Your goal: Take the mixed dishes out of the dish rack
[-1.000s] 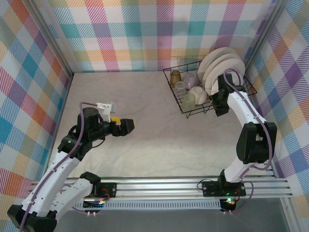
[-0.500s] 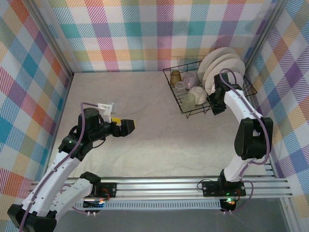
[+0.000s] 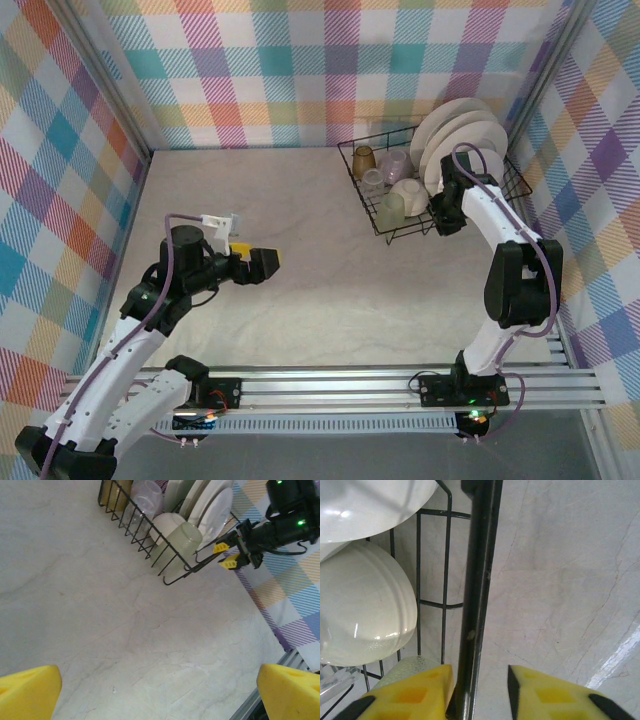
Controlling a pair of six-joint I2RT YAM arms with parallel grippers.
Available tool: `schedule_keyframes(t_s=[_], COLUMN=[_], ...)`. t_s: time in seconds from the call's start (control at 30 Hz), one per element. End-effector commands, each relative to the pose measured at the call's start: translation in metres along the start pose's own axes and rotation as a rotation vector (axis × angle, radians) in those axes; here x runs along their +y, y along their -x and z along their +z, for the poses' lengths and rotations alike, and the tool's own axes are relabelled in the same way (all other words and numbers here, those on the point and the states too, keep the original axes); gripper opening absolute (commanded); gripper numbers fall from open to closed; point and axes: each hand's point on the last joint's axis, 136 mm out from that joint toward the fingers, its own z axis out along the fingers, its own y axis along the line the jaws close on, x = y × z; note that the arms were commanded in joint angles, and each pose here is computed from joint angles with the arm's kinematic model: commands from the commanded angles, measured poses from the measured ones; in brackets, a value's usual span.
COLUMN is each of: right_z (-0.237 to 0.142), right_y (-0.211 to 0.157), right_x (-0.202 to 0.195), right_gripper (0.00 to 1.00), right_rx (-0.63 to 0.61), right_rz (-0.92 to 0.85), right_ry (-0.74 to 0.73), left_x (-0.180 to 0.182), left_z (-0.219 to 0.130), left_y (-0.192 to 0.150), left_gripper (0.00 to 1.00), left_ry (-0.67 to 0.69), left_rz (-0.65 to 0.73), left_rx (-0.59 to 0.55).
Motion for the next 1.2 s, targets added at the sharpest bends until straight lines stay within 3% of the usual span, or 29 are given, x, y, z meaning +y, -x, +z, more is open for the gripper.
schedule_keyframes(t_s=[0.0, 0.3, 0.47, 1.17], right_z=[0.001, 0.005, 0.004, -0.014], right_y=[-0.005, -0.008, -0.008, -0.024], right_x=[0.004, 0.005, 0.003, -0.009], right_gripper=[0.32, 0.16, 0.02, 0.00], right_rx=[0.022, 0.037, 0.021, 0.009], right_rz=[-0.005, -0.021, -0.039, -0.307], right_ry=[-0.001, 0.004, 0.022, 0.107], left_x=[-0.024, -0.026, -0.025, -0.020], left_z=[-0.005, -0.007, -0.007, -0.005], left_y=[0.004, 0.006, 0.006, 0.005], left_gripper=[1.00, 1.00, 1.00, 1.00], left_ry=[-0.118, -0.137, -0.131, -0.106], left_rz=[0.031, 0.030, 0.029, 0.034], left_rx=[-0.036, -0.060, -0.061, -0.059])
